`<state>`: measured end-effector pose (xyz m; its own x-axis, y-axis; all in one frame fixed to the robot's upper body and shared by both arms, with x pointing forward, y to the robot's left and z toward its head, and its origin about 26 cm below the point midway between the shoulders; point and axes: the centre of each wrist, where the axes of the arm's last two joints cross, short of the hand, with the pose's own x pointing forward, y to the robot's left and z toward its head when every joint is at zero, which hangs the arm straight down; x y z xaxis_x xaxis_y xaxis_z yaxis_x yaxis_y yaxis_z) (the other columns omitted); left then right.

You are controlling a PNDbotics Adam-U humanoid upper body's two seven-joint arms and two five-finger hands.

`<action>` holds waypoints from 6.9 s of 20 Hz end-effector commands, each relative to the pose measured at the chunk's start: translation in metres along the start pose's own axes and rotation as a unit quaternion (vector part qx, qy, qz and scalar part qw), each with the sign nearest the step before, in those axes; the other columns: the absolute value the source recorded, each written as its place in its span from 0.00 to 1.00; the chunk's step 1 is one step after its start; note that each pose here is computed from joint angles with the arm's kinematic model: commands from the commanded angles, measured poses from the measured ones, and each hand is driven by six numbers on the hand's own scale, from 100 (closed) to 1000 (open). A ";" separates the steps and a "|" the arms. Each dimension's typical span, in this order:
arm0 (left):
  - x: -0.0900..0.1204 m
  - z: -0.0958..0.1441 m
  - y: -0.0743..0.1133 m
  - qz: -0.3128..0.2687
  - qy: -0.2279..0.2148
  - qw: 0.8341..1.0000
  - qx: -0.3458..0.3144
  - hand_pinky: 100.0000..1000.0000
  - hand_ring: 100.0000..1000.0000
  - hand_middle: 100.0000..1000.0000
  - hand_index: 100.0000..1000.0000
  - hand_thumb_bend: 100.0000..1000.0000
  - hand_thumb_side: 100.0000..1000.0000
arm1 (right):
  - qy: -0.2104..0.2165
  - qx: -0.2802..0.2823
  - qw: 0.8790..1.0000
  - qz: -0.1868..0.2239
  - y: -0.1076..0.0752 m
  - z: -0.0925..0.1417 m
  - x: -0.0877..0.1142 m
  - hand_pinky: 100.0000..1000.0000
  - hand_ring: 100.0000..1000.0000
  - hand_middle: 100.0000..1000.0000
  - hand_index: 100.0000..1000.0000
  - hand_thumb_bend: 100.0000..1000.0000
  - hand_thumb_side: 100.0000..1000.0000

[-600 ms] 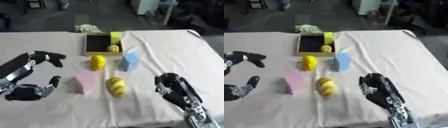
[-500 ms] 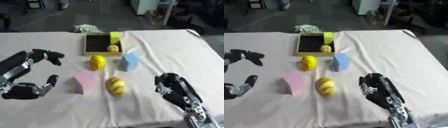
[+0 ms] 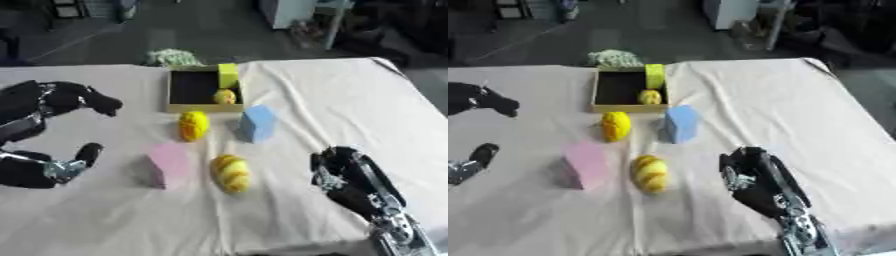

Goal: Pick up objects on the table and place them in the box.

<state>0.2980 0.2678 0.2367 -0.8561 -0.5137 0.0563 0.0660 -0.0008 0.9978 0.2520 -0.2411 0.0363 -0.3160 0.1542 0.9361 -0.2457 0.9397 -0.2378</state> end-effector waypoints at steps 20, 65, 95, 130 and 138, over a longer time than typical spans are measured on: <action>0.019 -0.083 0.015 -0.287 -0.089 0.928 -0.221 0.86 0.87 0.88 0.98 0.70 0.56 | -0.010 0.018 1.000 0.008 -0.001 -0.004 0.005 0.32 0.27 0.20 0.47 0.00 0.21; -0.061 -0.128 -0.079 -0.295 -0.046 0.926 -0.232 0.81 0.77 0.72 0.86 0.54 0.47 | -0.021 0.031 0.999 -0.008 0.006 -0.013 0.007 0.32 0.26 0.19 0.47 0.00 0.21; -0.092 -0.120 -0.015 -0.151 0.229 0.961 -0.017 0.71 0.58 0.46 0.69 0.02 0.19 | -0.016 0.030 0.999 -0.009 0.007 -0.012 0.005 0.32 0.26 0.19 0.47 0.00 0.20; -0.124 -0.113 -0.016 -0.170 0.340 0.919 0.099 0.74 0.68 0.65 0.85 0.00 0.17 | -0.093 0.067 0.993 -0.027 0.022 -0.057 0.035 0.33 0.25 0.19 0.47 0.00 0.21; -0.128 -0.114 -0.028 -0.193 0.355 0.914 0.034 0.78 0.73 0.73 0.92 0.14 0.23 | -0.093 0.067 0.993 -0.027 0.022 -0.057 0.035 0.33 0.25 0.18 0.47 0.00 0.21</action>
<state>0.4628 0.2364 0.1854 -0.2680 -0.9183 -0.2913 -0.2054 -0.2409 0.9486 0.2870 -0.1973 0.0723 -0.4386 0.0374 0.8979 -0.3807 0.8973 -0.2233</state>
